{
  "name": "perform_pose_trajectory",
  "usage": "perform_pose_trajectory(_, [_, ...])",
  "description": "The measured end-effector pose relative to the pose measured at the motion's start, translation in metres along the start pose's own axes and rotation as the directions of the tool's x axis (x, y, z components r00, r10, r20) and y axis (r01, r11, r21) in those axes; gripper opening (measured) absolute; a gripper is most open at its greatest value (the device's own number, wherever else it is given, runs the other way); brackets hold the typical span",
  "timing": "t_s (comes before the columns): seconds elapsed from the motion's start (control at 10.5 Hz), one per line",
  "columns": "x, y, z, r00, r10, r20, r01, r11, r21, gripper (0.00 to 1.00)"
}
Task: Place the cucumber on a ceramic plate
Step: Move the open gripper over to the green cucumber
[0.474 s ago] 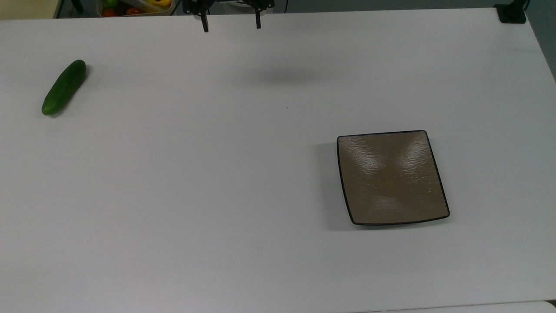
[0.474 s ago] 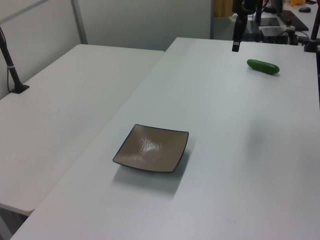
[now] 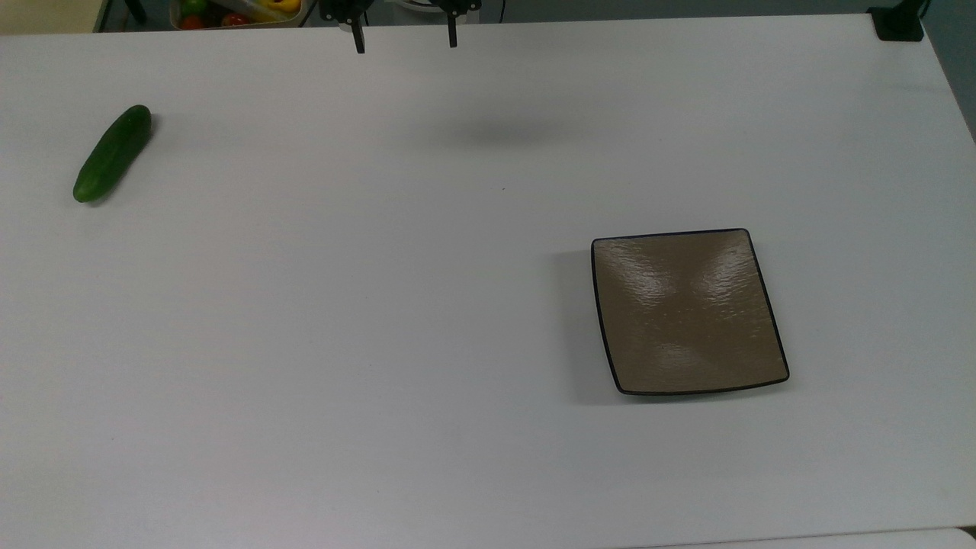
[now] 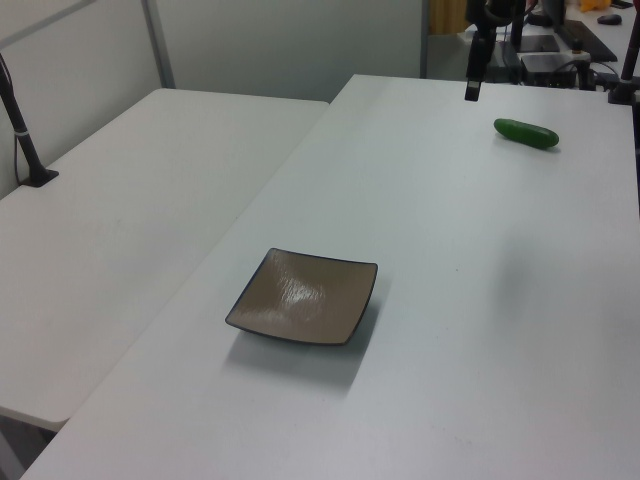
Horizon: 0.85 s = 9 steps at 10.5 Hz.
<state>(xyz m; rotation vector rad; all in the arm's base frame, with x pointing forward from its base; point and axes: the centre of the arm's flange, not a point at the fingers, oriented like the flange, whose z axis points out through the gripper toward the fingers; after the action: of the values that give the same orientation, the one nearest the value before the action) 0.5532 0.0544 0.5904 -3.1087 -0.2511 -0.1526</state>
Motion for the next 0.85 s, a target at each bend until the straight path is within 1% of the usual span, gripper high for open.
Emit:
perform_pose_trajectory(0.57, [0.000, 0.005, 0.001, 1.000, 0.008, 0.001, -0.008, 1.000, 0.000, 1.00])
perform_pose_trajectory(0.66, [-0.001, 0.010, 0.001, 1.000, -0.001, 0.002, 0.001, 1.000, -0.001, 1.00])
perform_pose_trajectory(0.85, [-0.004, 0.038, 0.002, 0.997, -0.072, 0.006, 0.072, 0.997, -0.008, 1.00])
